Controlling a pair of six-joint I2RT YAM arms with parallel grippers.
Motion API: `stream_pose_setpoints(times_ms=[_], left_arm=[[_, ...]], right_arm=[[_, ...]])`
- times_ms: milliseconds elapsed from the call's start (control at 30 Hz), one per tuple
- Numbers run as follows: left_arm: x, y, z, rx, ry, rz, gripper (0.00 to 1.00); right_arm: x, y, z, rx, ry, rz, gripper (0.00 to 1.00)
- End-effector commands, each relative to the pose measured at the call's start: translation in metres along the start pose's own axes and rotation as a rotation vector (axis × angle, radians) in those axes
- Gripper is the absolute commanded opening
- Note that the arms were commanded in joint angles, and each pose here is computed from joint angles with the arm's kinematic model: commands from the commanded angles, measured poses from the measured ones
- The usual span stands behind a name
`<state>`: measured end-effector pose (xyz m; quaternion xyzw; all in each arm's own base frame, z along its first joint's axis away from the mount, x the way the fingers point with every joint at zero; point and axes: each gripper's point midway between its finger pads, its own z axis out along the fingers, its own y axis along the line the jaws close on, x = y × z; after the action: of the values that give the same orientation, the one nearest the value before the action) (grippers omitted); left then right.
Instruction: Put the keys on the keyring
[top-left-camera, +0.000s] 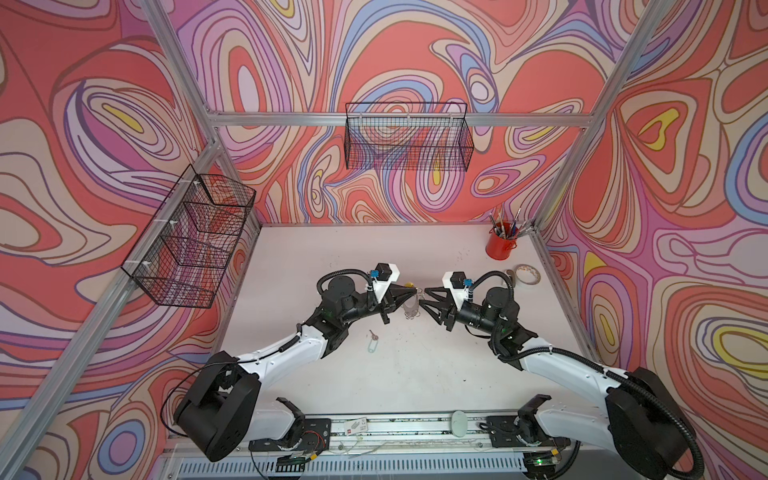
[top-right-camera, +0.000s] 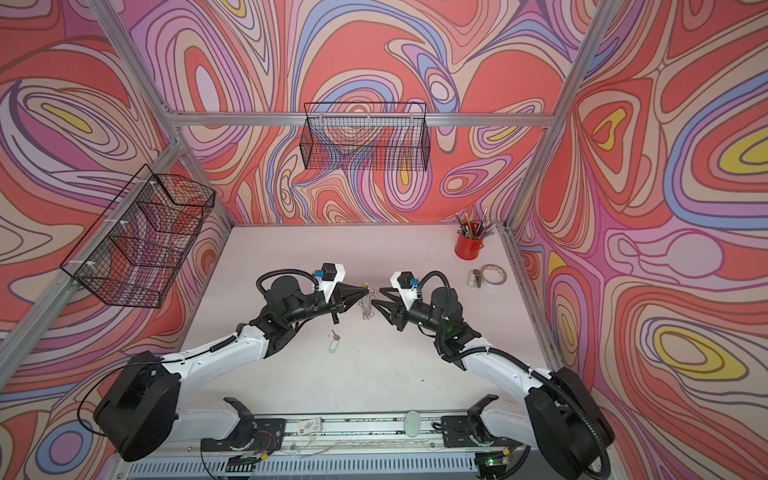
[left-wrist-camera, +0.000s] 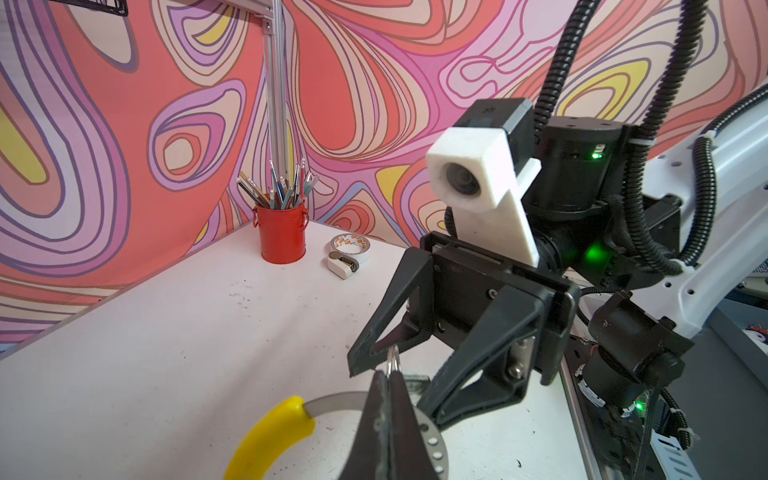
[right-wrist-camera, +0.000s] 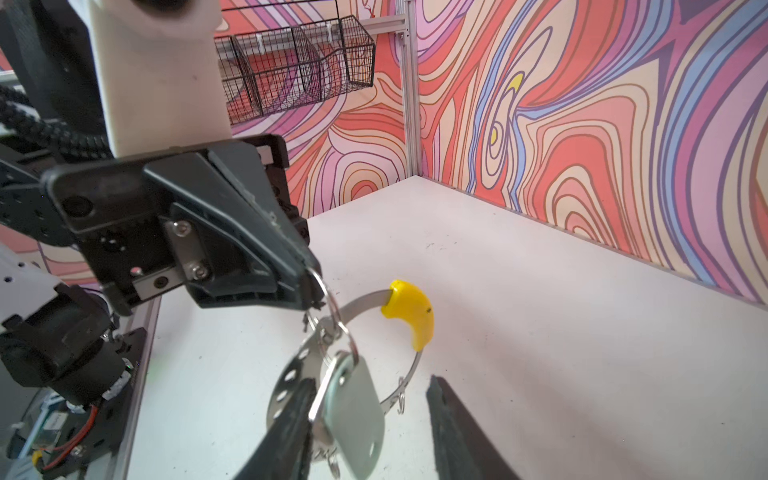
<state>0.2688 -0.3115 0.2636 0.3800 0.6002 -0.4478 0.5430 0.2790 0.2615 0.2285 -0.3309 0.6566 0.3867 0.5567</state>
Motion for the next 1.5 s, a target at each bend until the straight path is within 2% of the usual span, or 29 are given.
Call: stream_pose_setpoints(times_ms=[0,133,267,433,600,800,967,1033,1467], left_arm=[[-0.007,-0.006,0.001,0.025,-0.033,0.01,0.0],[-0.008,-0.001,0.001,0.002,-0.042,-0.003,0.0],[-0.022,0.0,0.002,-0.02,-0.092,-0.032,0.0],[-0.032,-0.014,0.012,-0.01,-0.121,-0.009,0.0],[-0.029,-0.015,0.02,0.001,-0.156,-0.026,0.0],[-0.021,-0.003,0.025,-0.045,-0.188,-0.037,0.0],[-0.015,0.002,0.025,-0.066,-0.192,-0.046,0.0],[-0.013,0.003,0.023,-0.074,-0.195,-0.046,0.0],[-0.005,0.007,0.014,-0.072,-0.207,-0.082,0.0]], right_arm=[[-0.014,0.005,0.006,-0.036,-0.028,-0.029,0.3],[-0.011,0.006,0.007,-0.046,-0.016,-0.021,0.0],[0.0,0.005,0.006,-0.041,0.011,0.003,0.0],[0.011,0.006,0.005,-0.044,0.034,0.025,0.0],[0.015,0.013,0.013,-0.074,0.067,0.023,0.0],[0.021,0.02,0.022,-0.11,0.11,0.02,0.0],[0.024,0.015,0.021,-0.077,0.123,0.026,0.0],[0.026,0.011,0.019,-0.044,0.126,0.034,0.07],[0.028,-0.016,-0.003,0.144,0.108,0.085,0.36]])
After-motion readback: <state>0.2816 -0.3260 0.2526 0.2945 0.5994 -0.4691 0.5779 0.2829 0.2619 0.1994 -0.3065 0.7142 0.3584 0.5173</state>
